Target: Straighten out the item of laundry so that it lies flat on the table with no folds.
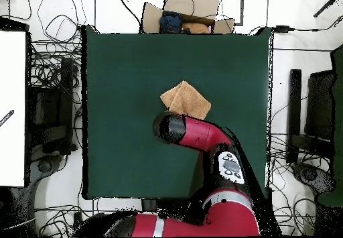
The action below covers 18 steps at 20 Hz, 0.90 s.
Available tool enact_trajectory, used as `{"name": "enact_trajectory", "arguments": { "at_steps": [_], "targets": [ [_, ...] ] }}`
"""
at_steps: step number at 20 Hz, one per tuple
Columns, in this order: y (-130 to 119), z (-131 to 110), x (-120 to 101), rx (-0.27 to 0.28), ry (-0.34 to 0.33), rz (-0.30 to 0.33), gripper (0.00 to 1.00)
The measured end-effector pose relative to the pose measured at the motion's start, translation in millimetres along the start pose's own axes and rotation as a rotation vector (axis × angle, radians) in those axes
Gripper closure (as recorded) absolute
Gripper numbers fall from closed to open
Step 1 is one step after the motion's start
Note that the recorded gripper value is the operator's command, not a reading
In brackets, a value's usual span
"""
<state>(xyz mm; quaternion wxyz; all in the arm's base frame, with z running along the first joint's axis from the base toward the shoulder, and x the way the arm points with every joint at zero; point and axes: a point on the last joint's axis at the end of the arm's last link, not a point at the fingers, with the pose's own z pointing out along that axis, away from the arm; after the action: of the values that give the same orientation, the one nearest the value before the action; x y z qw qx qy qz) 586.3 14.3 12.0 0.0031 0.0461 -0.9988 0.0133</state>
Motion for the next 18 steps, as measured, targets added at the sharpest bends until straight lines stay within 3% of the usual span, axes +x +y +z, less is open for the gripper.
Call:
{"name": "enact_trajectory", "arguments": {
  "at_steps": [5, 11, 18],
  "targets": [
    [18, -30, -8, -0.024, 0.029, -0.009, 0.00],
    [36, -52, -19, -0.027, 0.001, -0.019, 0.00],
    [48, -55, -20, -0.029, -0.004, -0.033, 0.00]
  ]
}}
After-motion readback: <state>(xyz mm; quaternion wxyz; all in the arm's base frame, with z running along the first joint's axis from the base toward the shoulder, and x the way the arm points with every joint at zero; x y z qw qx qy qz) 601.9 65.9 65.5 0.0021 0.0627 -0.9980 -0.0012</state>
